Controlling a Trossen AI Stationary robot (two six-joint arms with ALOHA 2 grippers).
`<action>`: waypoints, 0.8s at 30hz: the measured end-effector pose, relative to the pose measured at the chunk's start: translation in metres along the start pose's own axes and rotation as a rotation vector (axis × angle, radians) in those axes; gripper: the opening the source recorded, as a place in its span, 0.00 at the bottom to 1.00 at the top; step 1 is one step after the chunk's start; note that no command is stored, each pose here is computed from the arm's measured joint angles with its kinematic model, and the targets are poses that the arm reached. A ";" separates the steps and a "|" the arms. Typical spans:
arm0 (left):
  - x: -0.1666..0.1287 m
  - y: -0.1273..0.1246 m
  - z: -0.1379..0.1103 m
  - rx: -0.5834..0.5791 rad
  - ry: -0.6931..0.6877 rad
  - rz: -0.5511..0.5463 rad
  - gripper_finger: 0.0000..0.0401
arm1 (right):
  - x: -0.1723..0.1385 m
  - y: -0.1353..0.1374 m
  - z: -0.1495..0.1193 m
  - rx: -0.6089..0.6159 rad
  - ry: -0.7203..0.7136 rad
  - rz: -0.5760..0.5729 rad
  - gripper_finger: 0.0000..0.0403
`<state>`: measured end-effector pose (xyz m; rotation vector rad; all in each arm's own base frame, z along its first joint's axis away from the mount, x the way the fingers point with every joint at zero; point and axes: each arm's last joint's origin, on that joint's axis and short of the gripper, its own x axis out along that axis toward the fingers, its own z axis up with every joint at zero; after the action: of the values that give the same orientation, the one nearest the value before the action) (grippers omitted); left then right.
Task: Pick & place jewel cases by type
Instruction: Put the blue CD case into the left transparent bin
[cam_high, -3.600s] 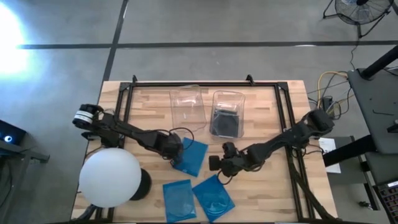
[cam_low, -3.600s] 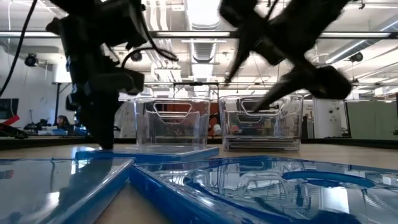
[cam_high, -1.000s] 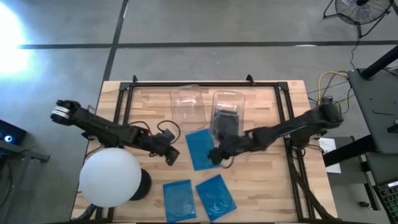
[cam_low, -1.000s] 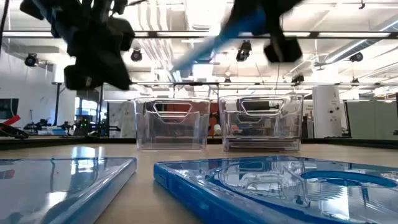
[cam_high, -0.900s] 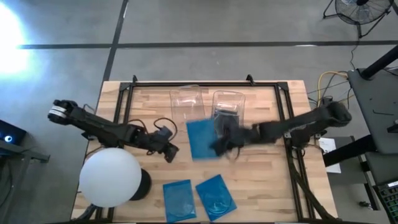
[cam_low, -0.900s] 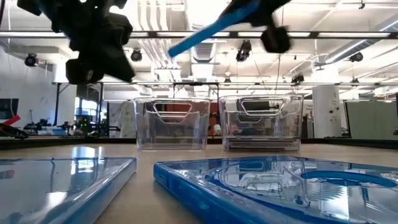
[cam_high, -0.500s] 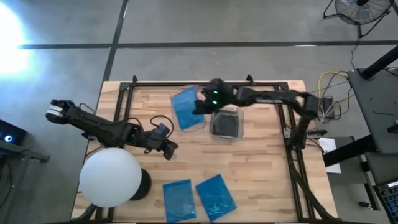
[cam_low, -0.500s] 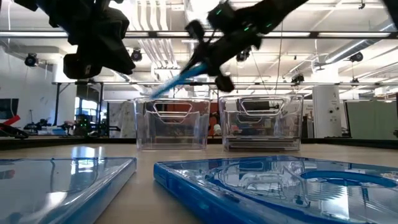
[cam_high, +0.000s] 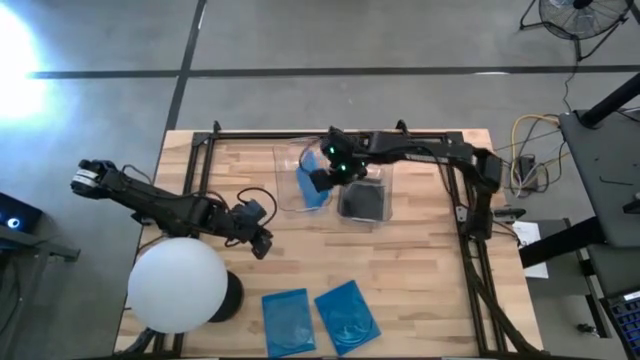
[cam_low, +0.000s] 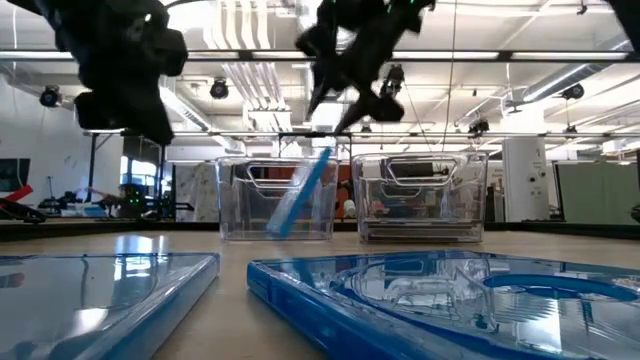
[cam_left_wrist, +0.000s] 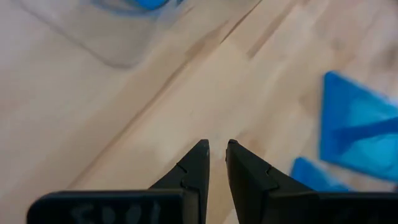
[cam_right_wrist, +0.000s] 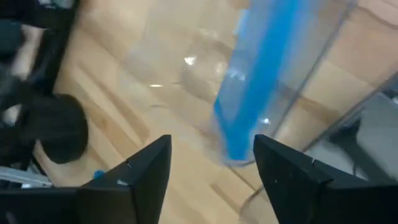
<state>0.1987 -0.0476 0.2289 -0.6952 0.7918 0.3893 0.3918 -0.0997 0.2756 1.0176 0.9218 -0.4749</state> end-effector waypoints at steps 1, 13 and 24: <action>0.000 0.002 -0.001 0.017 0.011 0.014 0.09 | -0.002 0.006 -0.006 -0.014 -0.028 -0.004 0.56; 0.006 0.008 -0.005 0.166 0.094 -0.023 0.09 | 0.009 0.046 -0.098 -0.059 0.059 -0.121 0.54; 0.016 -0.011 -0.019 0.212 0.210 -0.316 0.09 | -0.017 0.090 -0.247 -0.302 0.142 -0.053 0.54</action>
<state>0.2054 -0.0677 0.2116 -0.6547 0.8899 -0.0559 0.3412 0.1582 0.2834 0.7595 1.1126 -0.2982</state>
